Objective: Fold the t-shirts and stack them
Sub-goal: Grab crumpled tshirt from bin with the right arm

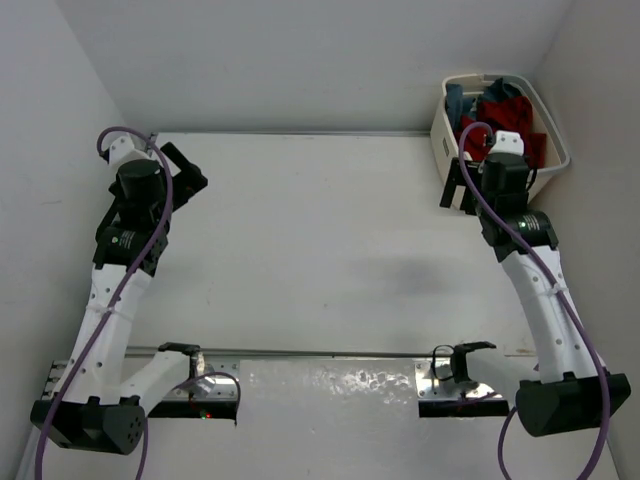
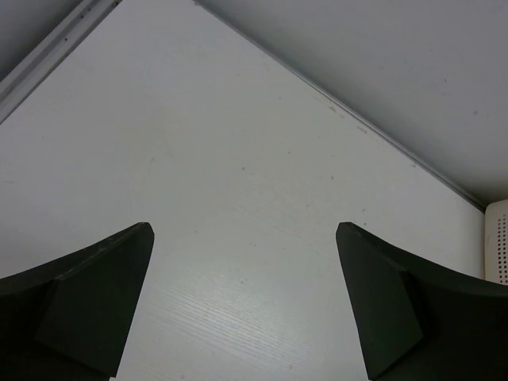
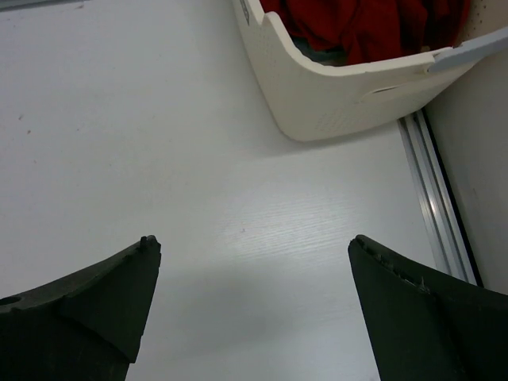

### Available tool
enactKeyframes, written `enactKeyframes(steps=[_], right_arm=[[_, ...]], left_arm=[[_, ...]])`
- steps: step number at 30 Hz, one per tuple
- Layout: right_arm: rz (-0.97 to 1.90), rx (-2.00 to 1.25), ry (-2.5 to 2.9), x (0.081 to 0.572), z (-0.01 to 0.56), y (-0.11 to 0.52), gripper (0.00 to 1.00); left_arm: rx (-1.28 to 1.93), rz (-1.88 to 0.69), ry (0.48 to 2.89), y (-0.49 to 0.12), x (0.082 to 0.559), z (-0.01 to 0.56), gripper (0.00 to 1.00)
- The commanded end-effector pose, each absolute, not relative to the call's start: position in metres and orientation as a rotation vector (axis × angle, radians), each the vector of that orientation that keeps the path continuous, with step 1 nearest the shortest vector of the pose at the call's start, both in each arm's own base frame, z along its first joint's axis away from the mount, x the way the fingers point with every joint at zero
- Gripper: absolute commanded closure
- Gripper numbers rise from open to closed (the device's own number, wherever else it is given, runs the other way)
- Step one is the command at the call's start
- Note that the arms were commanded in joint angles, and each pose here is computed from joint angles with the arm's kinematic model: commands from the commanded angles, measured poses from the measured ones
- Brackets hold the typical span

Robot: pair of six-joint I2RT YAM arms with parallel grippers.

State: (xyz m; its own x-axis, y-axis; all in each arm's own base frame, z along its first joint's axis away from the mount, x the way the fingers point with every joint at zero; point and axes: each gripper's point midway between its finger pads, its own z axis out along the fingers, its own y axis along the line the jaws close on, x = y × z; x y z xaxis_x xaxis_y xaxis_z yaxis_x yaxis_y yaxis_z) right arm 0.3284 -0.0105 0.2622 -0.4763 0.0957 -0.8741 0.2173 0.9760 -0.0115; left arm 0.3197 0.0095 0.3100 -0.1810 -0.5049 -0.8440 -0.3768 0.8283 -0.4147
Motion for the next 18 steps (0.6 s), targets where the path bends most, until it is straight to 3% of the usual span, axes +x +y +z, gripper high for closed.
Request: enactKeyframes(steps=[1, 11, 18], right_arm=[[-0.148, 0.229, 2.063, 0.335, 0.268, -0.011, 0.01], [-0.224, 0.166, 2.025, 0.390, 0.293, -0.015, 0.01], [-0.357, 0.376, 2.059, 0.490, 0.305, -0.067, 0.01]], left_arm=[[-0.678, -0.155, 1.747, 0.009, 0.323, 0.327, 0.00], [-0.676, -0.175, 1.778, 0.004, 0.337, 0.315, 0.00], [-0.678, -0.170, 1.786, 0.003, 0.353, 0.313, 0.00]])
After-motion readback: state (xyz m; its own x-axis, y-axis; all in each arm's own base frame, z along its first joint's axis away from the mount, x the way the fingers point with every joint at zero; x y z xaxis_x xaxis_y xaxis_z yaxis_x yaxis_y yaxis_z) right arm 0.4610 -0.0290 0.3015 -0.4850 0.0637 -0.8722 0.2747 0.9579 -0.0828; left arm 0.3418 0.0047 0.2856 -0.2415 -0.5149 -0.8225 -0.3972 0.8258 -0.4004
